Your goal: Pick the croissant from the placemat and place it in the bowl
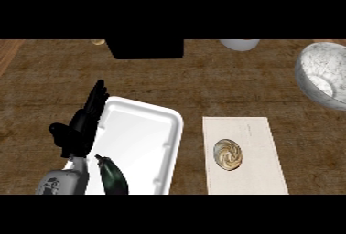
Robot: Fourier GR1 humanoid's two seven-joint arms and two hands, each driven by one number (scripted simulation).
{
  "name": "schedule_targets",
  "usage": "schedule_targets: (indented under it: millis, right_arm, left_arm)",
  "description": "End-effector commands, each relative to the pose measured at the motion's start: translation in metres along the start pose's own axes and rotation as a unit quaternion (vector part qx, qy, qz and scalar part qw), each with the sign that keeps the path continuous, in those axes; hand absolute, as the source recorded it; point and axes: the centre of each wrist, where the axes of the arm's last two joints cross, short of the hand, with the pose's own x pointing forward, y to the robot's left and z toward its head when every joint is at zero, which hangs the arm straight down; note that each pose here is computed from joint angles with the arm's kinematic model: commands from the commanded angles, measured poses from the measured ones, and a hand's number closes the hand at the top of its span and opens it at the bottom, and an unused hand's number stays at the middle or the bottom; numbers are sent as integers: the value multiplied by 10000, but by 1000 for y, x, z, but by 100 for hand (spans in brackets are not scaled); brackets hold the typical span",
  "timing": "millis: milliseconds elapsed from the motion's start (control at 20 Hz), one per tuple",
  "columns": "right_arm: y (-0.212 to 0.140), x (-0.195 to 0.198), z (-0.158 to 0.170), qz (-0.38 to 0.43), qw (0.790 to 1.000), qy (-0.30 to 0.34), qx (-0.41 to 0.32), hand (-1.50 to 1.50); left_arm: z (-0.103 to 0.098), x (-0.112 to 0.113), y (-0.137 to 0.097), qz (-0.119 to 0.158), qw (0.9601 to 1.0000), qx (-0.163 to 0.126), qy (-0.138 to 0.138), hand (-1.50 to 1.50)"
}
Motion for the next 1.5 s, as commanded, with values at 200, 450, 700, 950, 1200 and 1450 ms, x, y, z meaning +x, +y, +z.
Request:
schedule_targets:
  millis: [200, 450, 700, 950, 1200, 1450]
  right_arm:
    - [-37, 46, -47, 245, 9980, 329, -484, 150]
    - [-58, 40, -73, 522, 9934, 695, -746, 150]
    - [-67, 20, -98, 1022, 9869, 980, -773, 150]
    - [-66, -10, -107, 2076, 9663, 1308, -776, 150]
    - [-60, -69, -116, 2336, 9582, 1447, -793, 150]
    - [-63, -115, -123, 2357, 9518, 1751, -884, 150]
  left_arm:
    - [1, -5, -5, 30, 10000, -45, -13, 0]
    - [5, 14, 6, -57, 9999, -90, -10, 0]
    - [-17, 8, -2, -56, 9997, -199, -111, 0]
    - [-12, 4, -20, -37, 9996, -232, -148, 0]
    - [-10, -7, -15, 55, 9996, -235, -128, 0]
    - [-6, 8, -11, 29, 9994, -332, -85, 0]
